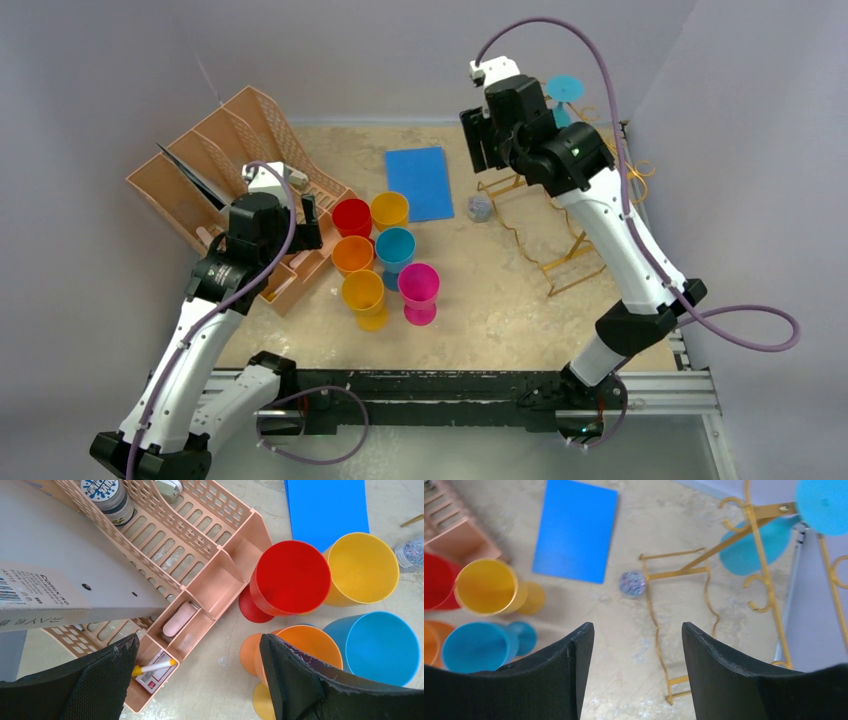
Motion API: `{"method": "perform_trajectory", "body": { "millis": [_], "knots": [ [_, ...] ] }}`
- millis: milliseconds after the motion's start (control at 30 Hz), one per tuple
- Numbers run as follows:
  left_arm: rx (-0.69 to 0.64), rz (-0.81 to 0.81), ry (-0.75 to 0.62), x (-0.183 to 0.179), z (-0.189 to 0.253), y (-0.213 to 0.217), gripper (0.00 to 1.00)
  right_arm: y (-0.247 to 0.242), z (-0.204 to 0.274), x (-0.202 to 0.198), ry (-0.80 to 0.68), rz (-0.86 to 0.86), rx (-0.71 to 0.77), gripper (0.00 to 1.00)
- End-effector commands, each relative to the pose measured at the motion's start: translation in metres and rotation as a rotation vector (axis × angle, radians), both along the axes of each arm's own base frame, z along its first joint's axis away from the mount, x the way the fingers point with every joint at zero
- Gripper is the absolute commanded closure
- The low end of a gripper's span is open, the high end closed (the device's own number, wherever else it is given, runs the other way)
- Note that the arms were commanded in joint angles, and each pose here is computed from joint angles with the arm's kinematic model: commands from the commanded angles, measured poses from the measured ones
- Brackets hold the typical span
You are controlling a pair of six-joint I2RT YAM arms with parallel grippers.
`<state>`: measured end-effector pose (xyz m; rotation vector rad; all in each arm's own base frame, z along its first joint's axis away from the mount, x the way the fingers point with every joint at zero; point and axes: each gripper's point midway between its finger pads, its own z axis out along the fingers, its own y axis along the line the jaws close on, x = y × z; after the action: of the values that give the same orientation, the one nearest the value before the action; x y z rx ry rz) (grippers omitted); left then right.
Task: Take the wine glass off the wine glass rack
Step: Place the wine glass at the center of the board, then pick up the wine glass from the wine rack.
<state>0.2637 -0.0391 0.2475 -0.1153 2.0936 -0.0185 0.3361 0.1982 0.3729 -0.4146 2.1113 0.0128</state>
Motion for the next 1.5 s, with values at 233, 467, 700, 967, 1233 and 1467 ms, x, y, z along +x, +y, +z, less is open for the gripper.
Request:
{"method": "perform_trajectory", "body": {
  "millis": [233, 467, 700, 967, 1233, 1467],
  "knots": [
    [-0.016, -0.017, -0.031, 0.004, 0.006, -0.003, 0.11, -0.074, 0.051, 0.052, -0.222, -0.202, -0.037, 0.24],
    [-0.022, -0.024, -0.026, 0.005, 0.006, -0.004, 0.12, -0.099, 0.034, 0.054, -0.095, -0.172, 0.107, 0.24],
    [-0.034, -0.037, -0.025, 0.005, 0.005, -0.006, 0.12, -0.125, 0.021, 0.075, 0.007, -0.229, 0.319, 0.26],
    [-0.042, -0.041, -0.026, 0.005, 0.005, -0.007, 0.12, -0.155, 0.025, 0.106, -0.011, -0.285, 0.41, 0.26],
    [-0.057, -0.052, -0.021, 0.007, 0.005, -0.009, 0.12, -0.183, 0.033, 0.148, -0.079, -0.351, 0.466, 0.27],
    [-0.064, -0.053, -0.018, 0.008, 0.004, -0.008, 0.12, -0.19, 0.033, 0.17, -0.099, -0.355, 0.514, 0.29]
  ]
}}
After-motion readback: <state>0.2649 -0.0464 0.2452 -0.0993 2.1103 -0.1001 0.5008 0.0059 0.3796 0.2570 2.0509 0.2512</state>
